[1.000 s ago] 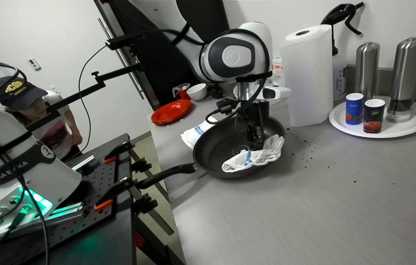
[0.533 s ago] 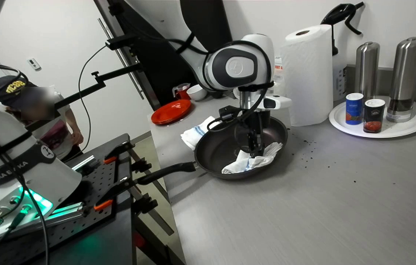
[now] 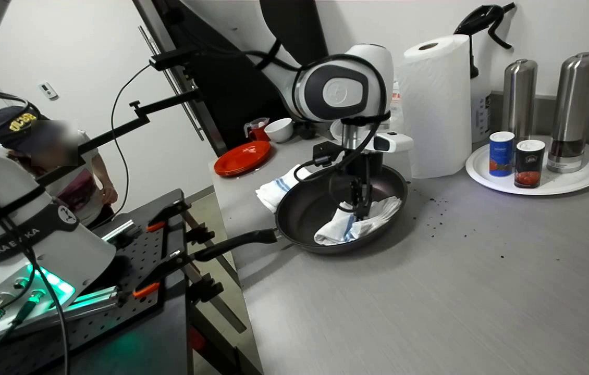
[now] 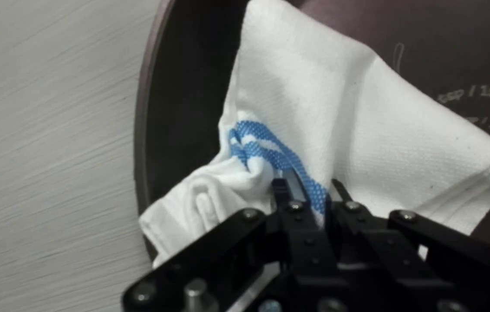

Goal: Use the towel to wipe the pan

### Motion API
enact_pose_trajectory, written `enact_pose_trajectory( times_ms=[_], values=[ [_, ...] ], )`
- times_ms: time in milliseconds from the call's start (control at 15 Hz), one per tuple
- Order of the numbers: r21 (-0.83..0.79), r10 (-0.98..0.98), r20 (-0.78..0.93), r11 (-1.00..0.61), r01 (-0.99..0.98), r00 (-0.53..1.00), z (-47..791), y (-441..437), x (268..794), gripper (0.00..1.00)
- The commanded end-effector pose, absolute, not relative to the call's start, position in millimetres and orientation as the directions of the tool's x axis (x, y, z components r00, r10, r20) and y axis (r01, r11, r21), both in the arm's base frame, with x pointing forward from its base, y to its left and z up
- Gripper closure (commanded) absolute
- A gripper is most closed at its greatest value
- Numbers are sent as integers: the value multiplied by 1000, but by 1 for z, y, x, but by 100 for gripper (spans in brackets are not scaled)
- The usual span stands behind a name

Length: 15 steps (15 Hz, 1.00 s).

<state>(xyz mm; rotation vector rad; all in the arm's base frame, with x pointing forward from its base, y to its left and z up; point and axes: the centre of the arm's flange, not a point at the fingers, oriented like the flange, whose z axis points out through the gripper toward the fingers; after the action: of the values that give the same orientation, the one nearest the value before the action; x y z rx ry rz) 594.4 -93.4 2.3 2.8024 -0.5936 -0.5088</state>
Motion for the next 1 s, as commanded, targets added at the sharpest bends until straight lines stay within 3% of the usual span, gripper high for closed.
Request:
enact_pose_trajectory(
  times_ms=[0,933],
  values=[
    [213,-440,-324,-896,-389,837,-6,-69,614,97],
    [-117,-442,-613,-769,-629,655,-7,-27,625,97]
  ],
)
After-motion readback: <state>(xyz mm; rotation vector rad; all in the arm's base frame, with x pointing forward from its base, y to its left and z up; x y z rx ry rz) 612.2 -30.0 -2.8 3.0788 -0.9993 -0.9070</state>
